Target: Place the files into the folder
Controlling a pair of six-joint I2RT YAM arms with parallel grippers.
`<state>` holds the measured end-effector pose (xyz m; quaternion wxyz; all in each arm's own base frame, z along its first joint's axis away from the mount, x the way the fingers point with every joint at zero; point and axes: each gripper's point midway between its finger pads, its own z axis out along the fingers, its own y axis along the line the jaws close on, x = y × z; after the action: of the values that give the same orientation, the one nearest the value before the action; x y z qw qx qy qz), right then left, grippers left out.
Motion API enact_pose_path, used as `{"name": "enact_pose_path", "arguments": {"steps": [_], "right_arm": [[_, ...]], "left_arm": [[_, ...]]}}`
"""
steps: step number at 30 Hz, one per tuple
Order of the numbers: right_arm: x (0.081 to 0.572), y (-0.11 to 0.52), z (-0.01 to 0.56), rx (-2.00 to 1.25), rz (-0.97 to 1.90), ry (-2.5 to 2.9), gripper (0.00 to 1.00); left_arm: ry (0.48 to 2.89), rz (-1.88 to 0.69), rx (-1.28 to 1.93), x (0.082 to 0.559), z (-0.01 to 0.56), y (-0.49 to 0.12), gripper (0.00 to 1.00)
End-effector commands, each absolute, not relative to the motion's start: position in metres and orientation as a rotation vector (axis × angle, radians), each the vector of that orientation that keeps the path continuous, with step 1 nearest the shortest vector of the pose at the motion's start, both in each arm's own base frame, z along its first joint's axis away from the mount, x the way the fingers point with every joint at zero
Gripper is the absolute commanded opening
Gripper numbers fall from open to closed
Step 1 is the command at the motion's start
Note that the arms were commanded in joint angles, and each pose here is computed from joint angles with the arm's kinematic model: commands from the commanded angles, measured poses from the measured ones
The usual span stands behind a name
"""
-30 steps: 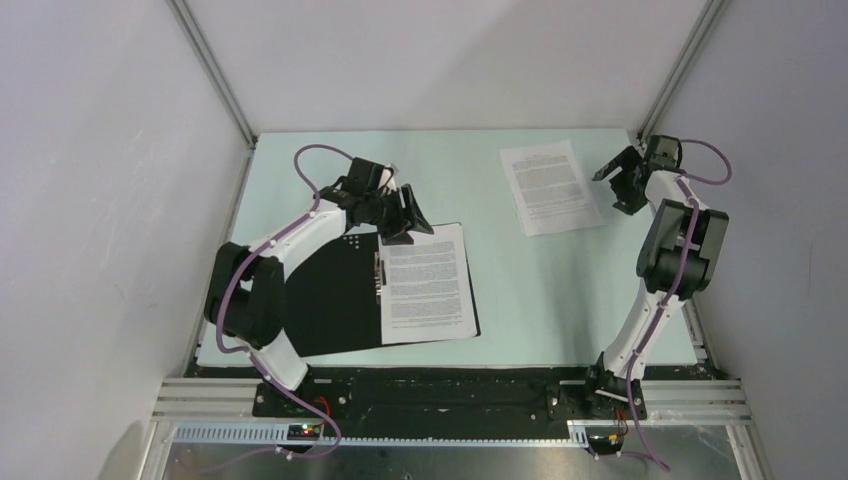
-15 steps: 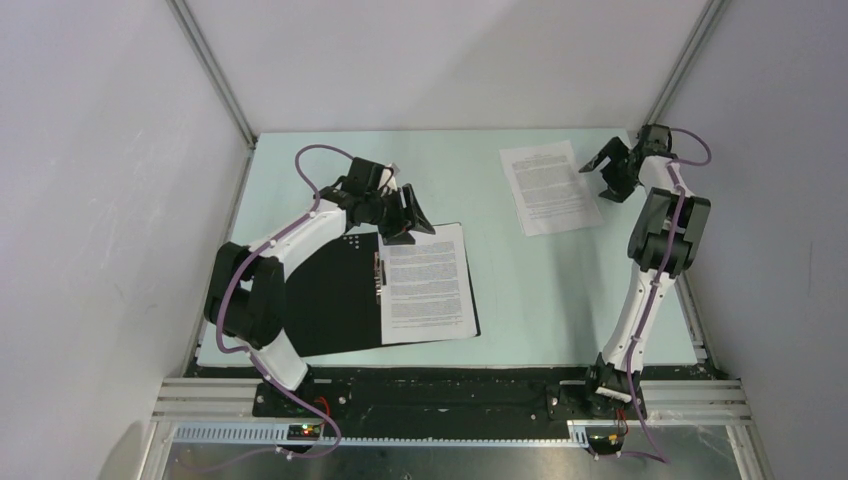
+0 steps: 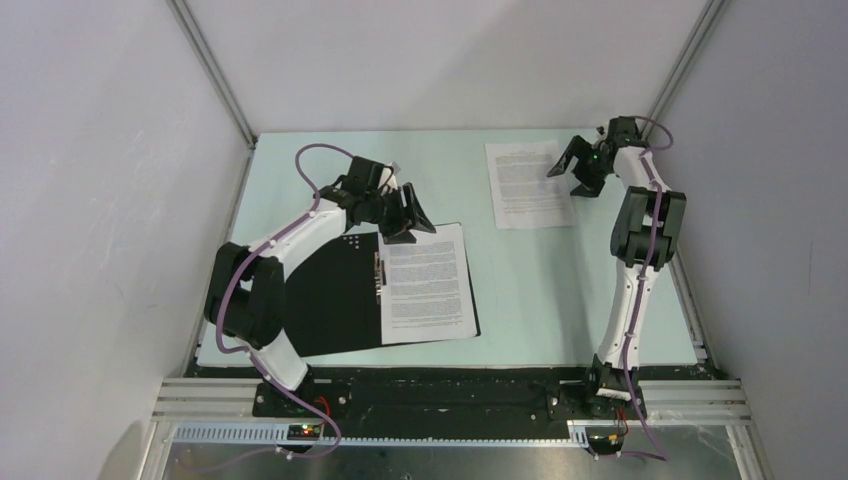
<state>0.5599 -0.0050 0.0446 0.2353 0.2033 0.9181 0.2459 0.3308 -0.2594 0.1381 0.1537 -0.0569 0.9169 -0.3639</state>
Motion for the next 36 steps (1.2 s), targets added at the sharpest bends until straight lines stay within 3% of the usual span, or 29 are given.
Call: {"name": "enact_pose_path", "arguments": {"steps": [1,9,21,36], "right_arm": [[0.520,0.031,0.006,0.484,0.660,2.743,0.93],[0.488,0.035,0.002,0.477,0.490,2.830,0.96],[0.456,0.041,0.010,0.582,0.524,2.849,0.96],[0.461,0.040,0.010,0.566,0.554,2.825,0.93]], "left_arm": [[2.572,-1.098,-0.145,0.339,0.160,-0.270,0.65],[2.524,-1.003,-0.226,0.400,0.151,-0.283,0.66],[2.461,-1.127,-0.259,0.505,0.121,-0.367,0.70],[2.557,-1.025,-0.496,0.503,0.043,-0.398,0.69]]}}
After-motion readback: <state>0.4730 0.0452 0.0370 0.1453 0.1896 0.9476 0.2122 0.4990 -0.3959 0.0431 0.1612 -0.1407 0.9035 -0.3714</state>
